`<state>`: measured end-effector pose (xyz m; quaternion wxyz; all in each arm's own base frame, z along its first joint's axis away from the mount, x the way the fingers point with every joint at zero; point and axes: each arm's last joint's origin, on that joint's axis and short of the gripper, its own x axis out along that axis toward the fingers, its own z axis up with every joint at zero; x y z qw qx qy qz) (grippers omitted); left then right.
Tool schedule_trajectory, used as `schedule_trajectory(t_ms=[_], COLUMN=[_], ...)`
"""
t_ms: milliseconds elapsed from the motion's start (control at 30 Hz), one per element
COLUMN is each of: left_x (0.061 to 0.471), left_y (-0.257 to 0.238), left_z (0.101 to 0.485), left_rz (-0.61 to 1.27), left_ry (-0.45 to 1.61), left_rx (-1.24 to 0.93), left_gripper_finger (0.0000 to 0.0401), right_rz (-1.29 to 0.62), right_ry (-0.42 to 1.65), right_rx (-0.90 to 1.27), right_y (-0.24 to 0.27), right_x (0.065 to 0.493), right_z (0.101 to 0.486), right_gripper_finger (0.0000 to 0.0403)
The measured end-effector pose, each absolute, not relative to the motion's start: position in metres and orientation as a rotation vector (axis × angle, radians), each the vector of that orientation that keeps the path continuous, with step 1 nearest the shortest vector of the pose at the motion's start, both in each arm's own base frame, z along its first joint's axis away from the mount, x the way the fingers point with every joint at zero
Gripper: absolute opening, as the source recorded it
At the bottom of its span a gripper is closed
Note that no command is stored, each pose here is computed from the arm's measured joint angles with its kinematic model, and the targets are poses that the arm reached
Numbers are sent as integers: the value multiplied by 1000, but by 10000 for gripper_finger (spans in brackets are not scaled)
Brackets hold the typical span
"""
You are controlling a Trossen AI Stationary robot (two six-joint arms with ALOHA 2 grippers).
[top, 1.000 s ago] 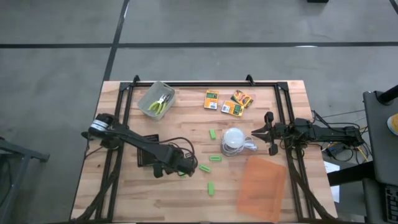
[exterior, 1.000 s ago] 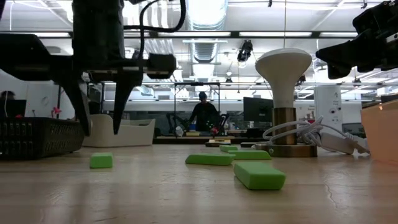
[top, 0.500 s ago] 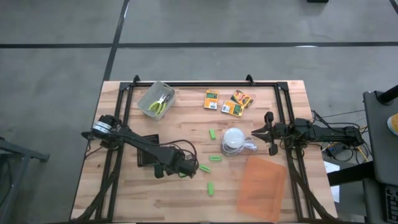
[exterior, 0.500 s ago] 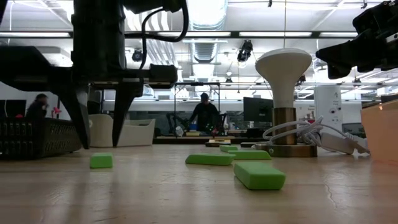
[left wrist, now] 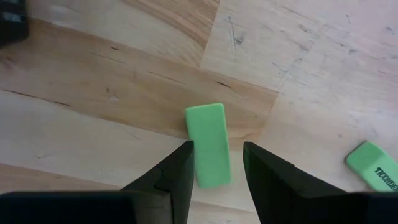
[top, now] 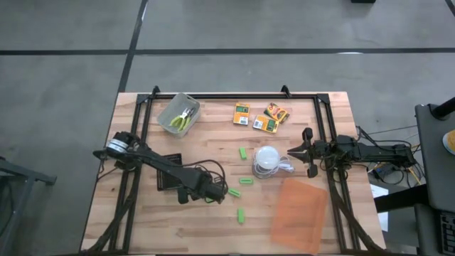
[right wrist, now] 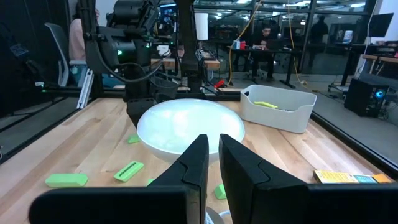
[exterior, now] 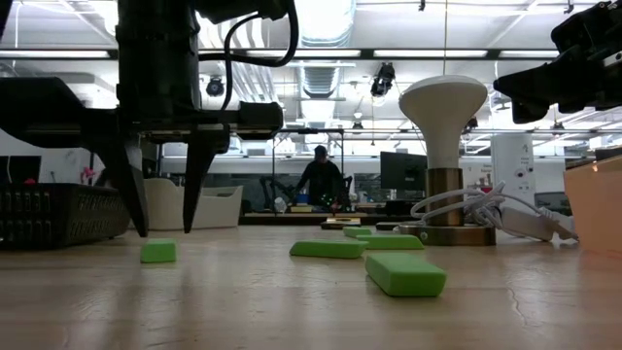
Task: Pick & Place School Supplies
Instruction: Put the green eraser into the black bin
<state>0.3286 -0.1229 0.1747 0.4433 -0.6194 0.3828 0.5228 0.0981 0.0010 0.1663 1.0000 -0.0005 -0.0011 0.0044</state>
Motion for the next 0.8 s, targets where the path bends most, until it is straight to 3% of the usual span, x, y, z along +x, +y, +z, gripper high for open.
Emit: schedule_trajectory(t_ms=[800], left_x=[325], left_y=[-122], left_z=[163], left_rz=[1266], left_ry=[956], left_rx=[-1519], left_gripper_finger=[142], right_rz=[9], right_ry=[-2], right_rx=[-1], right_y=[1], right_x=[98], right_z=[166], right_gripper_finger=[36])
